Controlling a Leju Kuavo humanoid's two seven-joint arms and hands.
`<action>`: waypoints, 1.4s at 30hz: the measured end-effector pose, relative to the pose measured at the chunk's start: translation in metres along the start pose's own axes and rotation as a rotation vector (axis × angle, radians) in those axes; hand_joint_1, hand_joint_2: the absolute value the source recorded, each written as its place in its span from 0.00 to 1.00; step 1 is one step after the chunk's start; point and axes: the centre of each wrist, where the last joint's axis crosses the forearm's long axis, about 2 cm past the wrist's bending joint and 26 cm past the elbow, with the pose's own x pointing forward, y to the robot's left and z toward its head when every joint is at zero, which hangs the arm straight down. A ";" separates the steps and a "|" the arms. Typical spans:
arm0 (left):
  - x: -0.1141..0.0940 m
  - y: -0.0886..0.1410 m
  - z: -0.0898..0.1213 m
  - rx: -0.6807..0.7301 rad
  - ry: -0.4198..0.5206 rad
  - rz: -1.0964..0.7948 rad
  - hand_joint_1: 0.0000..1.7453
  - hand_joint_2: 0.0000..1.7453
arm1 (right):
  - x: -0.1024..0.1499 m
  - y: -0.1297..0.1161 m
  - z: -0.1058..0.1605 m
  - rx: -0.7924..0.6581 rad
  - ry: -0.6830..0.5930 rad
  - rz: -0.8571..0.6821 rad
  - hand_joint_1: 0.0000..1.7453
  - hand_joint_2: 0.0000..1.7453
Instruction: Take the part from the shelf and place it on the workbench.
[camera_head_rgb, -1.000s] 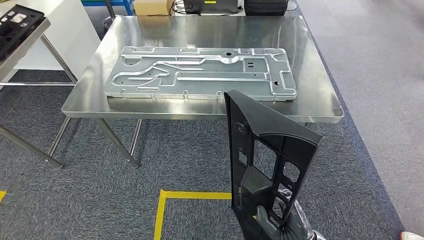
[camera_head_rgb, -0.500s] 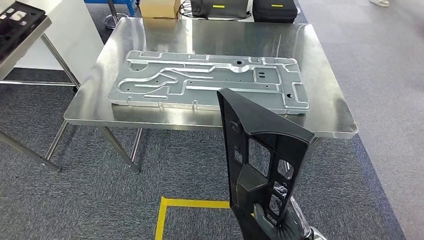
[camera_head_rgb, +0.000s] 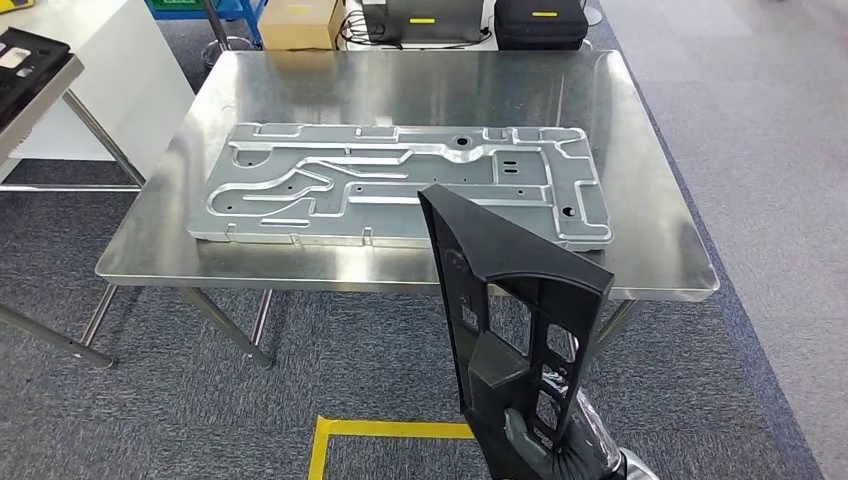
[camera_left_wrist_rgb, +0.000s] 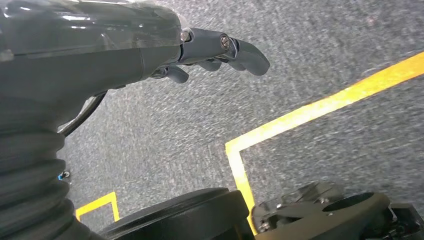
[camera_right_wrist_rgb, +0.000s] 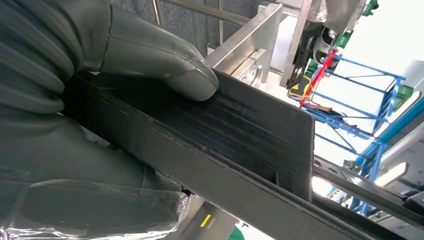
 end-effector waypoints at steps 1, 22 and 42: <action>0.000 0.000 0.000 -0.002 0.002 0.001 0.00 1.00 | 0.000 0.000 -0.001 0.008 -0.006 0.001 1.00 1.00; -0.002 -0.007 0.002 -0.077 -0.060 0.024 0.00 1.00 | -0.010 -0.148 -0.185 -0.138 -0.107 1.023 1.00 1.00; -0.002 0.001 -0.001 -0.101 -0.128 -0.076 0.00 1.00 | -0.078 -0.161 -0.274 0.128 0.116 1.573 1.00 1.00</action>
